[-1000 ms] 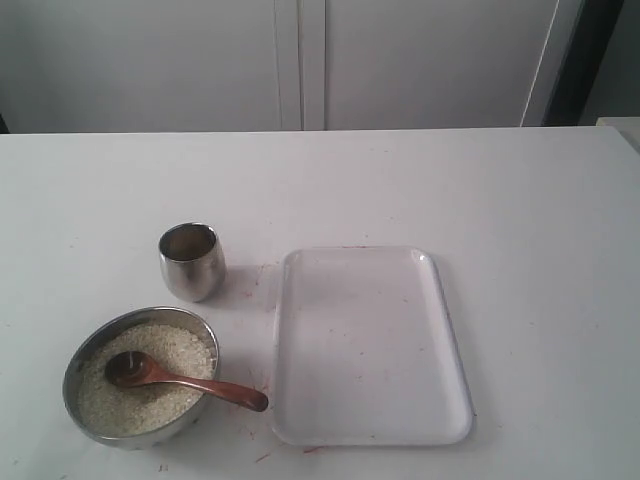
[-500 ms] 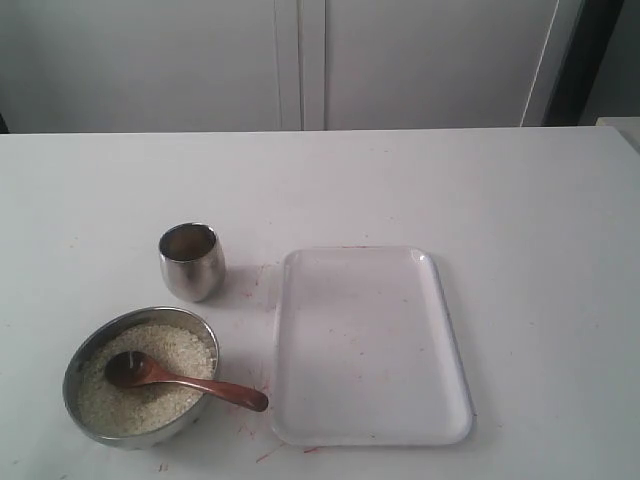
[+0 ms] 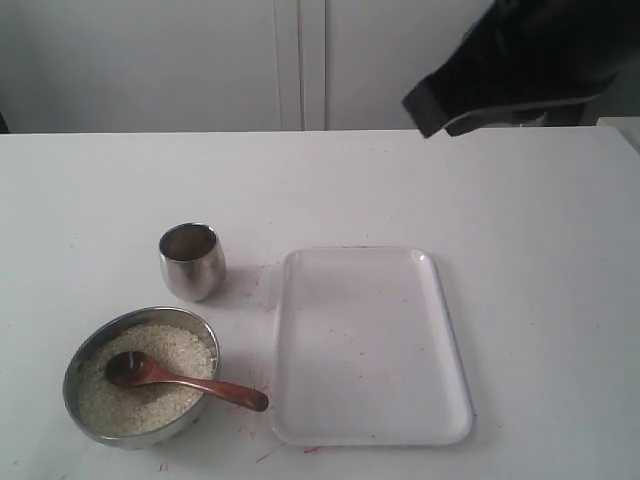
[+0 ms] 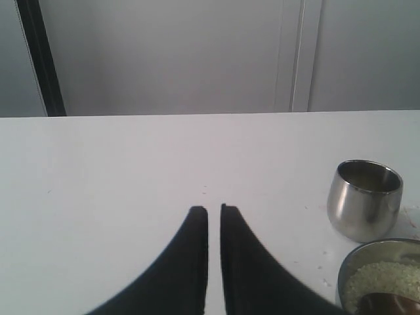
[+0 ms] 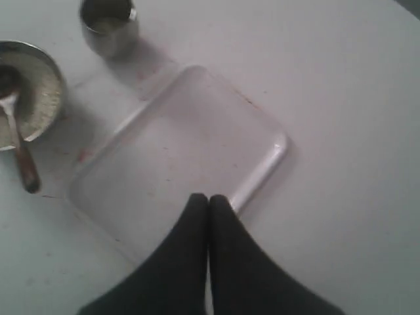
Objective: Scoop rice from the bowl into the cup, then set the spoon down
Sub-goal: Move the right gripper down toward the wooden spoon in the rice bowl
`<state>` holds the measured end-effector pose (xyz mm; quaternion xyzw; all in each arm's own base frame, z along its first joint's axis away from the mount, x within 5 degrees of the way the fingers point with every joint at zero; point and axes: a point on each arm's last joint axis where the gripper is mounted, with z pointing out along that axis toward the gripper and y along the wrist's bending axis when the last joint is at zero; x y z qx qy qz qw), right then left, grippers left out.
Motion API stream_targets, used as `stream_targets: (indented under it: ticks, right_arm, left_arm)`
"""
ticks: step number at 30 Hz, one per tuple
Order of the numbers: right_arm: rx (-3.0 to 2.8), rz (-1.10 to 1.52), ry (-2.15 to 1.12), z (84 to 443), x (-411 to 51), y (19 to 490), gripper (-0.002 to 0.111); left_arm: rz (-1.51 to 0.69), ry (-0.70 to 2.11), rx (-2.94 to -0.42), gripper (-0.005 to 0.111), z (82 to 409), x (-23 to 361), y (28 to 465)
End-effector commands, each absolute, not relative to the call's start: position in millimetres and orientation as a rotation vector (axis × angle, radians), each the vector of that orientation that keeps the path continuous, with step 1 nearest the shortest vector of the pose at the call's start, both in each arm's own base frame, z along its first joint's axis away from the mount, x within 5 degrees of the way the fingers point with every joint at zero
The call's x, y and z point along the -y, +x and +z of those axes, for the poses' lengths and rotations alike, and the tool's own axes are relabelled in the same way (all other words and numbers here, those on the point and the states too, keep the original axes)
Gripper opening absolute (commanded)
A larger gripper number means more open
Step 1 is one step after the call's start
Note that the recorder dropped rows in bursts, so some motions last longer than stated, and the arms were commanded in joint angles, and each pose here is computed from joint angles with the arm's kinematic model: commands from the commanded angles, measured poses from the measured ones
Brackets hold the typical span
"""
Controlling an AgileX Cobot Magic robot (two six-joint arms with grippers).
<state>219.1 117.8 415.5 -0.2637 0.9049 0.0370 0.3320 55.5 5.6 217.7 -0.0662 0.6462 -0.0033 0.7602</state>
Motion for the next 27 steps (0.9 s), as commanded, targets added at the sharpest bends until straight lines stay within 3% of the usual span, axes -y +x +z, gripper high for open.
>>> stream_targets:
  ticks: [1,5,12,23,27]
  right_arm:
    - [-2.332,0.005,-0.779,420,-154,220,0.0]
    - [-2.181,0.202,-0.865,425,-190,213,0.0]
    - [-2.165,0.401,-0.819,430,-201,207,0.0]
    - [-2.237,0.38,-0.855,424,-198,203,0.0]
    - [-2.246,0.333,-1.004,417,-199,201,0.0]
  left_arm:
    - [-0.021,-0.145,-1.395,0.014,221,-5,55]
    - [-0.021,-0.145,-1.395,0.014,221,-5,55]
    - [-0.021,-0.145,-1.395,0.014,221,-5,55]
    - [-0.021,-0.145,-1.395,0.014,221,-5,55]
    - [-0.021,-0.145,-1.395,0.014,221,-5,55]
